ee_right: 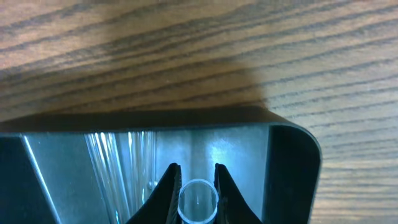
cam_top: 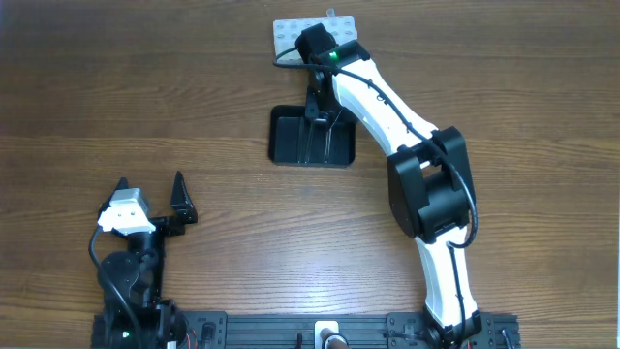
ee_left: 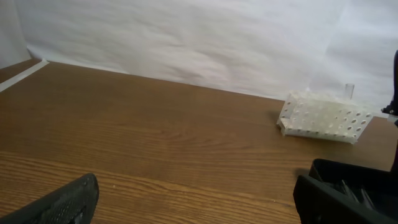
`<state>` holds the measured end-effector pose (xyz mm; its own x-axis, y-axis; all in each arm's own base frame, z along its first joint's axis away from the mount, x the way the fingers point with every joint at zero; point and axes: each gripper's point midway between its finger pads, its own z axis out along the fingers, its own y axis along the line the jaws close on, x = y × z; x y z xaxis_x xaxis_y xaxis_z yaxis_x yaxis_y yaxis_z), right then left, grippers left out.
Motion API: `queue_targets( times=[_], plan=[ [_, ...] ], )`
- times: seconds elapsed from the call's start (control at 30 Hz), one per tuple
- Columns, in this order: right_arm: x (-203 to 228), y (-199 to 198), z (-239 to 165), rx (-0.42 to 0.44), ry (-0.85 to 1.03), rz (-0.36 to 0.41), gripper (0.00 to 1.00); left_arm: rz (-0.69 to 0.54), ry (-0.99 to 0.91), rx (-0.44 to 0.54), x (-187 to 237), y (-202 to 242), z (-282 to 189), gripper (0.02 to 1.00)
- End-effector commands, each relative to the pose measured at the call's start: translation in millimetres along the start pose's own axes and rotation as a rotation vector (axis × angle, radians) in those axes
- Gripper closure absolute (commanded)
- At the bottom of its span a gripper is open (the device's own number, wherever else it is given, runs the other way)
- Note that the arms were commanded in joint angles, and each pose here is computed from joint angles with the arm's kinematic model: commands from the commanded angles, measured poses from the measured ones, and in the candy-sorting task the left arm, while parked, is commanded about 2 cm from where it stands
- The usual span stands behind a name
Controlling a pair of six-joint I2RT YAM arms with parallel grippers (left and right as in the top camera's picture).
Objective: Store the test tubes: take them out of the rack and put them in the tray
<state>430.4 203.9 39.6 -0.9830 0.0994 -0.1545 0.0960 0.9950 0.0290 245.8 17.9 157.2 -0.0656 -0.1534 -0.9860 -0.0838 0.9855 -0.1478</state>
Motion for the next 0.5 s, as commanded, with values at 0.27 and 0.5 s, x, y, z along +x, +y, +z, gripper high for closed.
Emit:
queue_targets(
  times=[0.27,0.5],
  plan=[
    [-3,1,32,0.015,0.017,0.017,0.809,0.014,0.0,0.008,1,-1,0,0.02],
    [-8,8,19,-0.012,0.004,0.015,0.663,0.014,0.0,0.008,1,-1,0,0.023]
  ],
)
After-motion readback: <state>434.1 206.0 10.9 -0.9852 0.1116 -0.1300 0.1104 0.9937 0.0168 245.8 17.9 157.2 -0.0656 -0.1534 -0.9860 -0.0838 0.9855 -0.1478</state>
